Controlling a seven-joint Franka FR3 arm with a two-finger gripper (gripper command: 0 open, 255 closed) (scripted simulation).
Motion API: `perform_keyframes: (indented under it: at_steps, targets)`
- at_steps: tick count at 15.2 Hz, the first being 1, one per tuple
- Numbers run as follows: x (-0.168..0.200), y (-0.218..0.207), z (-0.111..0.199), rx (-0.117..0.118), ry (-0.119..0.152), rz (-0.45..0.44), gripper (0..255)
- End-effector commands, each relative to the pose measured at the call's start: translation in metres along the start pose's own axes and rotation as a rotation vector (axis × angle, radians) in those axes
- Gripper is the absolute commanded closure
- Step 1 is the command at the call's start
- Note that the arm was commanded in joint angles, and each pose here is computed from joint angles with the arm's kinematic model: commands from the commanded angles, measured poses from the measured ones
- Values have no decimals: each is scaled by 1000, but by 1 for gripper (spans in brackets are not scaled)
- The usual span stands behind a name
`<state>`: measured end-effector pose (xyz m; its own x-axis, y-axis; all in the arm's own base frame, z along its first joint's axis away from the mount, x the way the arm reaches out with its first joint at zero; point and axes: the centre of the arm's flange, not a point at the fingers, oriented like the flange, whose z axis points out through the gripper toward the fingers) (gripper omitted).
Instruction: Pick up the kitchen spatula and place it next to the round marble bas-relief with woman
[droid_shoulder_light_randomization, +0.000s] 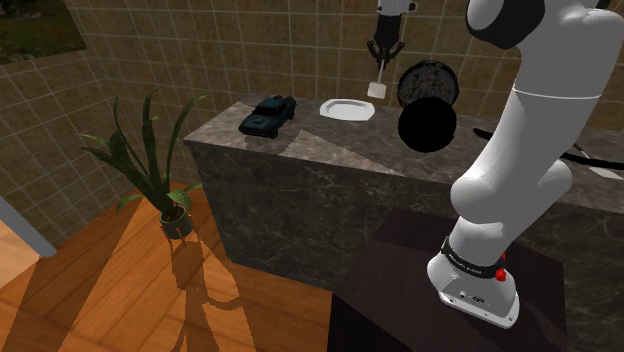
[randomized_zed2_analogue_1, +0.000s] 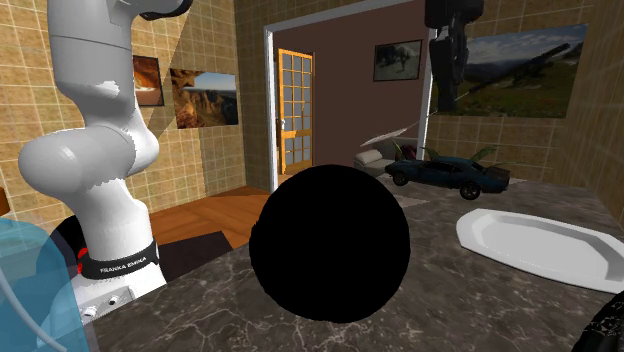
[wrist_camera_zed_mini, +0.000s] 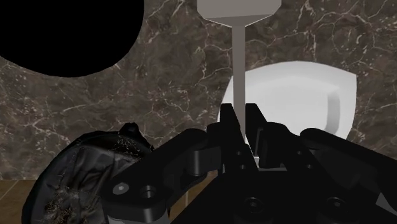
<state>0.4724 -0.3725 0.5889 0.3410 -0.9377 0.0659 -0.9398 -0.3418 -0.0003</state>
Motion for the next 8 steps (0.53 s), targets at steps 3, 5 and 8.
perform_keyframes:
  at_steps: [3,5,8]
  targets:
    - [-1,-1,21,0,0,0,255]
    - [-2,-1,31,0,0,0,255]
    - [-3,-1,47,0,0,0,255]
